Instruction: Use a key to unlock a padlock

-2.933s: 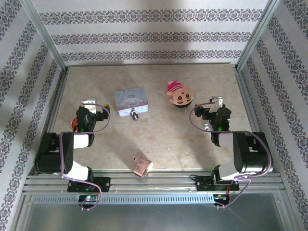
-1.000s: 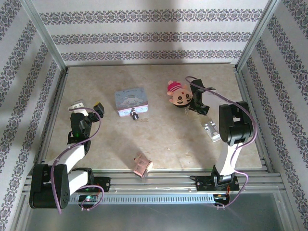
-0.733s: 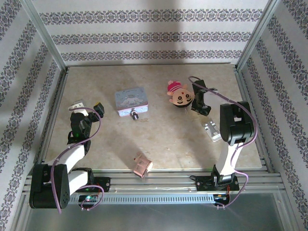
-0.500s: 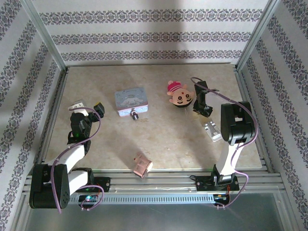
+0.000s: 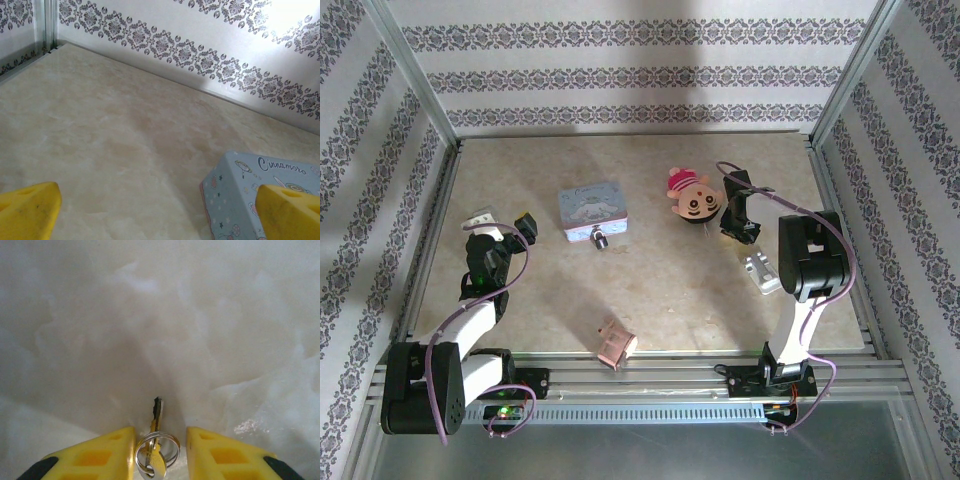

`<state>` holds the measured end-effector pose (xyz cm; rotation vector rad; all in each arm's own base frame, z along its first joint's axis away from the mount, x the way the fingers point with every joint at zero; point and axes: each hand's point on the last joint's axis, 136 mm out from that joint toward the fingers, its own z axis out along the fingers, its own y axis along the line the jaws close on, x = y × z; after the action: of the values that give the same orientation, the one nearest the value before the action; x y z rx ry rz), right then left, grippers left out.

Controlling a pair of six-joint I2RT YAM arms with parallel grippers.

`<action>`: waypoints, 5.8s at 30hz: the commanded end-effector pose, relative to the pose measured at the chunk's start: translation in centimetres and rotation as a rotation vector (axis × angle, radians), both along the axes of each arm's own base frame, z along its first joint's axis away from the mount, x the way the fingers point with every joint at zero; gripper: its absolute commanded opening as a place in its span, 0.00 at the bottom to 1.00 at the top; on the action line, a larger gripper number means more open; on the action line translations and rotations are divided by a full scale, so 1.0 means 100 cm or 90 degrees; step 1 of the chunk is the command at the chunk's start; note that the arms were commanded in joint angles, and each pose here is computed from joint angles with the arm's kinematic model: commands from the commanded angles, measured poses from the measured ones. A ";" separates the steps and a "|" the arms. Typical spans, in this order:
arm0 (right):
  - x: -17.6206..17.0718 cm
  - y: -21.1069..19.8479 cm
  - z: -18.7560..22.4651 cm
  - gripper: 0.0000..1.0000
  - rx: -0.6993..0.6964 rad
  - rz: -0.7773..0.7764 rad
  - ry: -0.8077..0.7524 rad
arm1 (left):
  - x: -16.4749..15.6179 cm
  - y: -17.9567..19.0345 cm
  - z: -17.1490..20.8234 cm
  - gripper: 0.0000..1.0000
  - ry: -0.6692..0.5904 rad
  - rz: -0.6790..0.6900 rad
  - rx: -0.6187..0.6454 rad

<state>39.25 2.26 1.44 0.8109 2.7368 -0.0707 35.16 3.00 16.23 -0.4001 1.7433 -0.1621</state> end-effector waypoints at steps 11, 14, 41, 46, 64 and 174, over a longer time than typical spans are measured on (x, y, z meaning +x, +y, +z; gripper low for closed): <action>-0.005 0.003 0.000 0.25 0.005 -0.008 0.006 | 0.002 0.000 0.012 0.99 -0.032 0.004 -0.016; -0.006 0.003 0.003 0.24 0.002 -0.006 0.003 | 0.002 0.000 0.013 0.99 -0.035 0.004 -0.016; -0.015 0.008 0.015 0.25 -0.006 0.017 -0.003 | 0.001 -0.001 0.014 0.99 -0.039 0.001 -0.015; -0.012 0.012 0.009 0.25 -0.007 0.027 0.011 | 0.001 -0.001 0.015 0.99 -0.042 0.000 -0.015; -0.019 0.016 0.004 0.17 0.001 0.026 0.017 | 0.001 -0.001 0.013 0.99 -0.040 0.004 -0.019; -0.127 0.287 0.299 0.10 0.659 0.810 -0.605 | -0.063 -0.297 0.166 0.00 -0.002 -0.898 -0.228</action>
<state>26.50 30.59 29.95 -0.7011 1.7500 1.5527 29.66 -26.42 32.14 0.6010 1.7361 -1.4777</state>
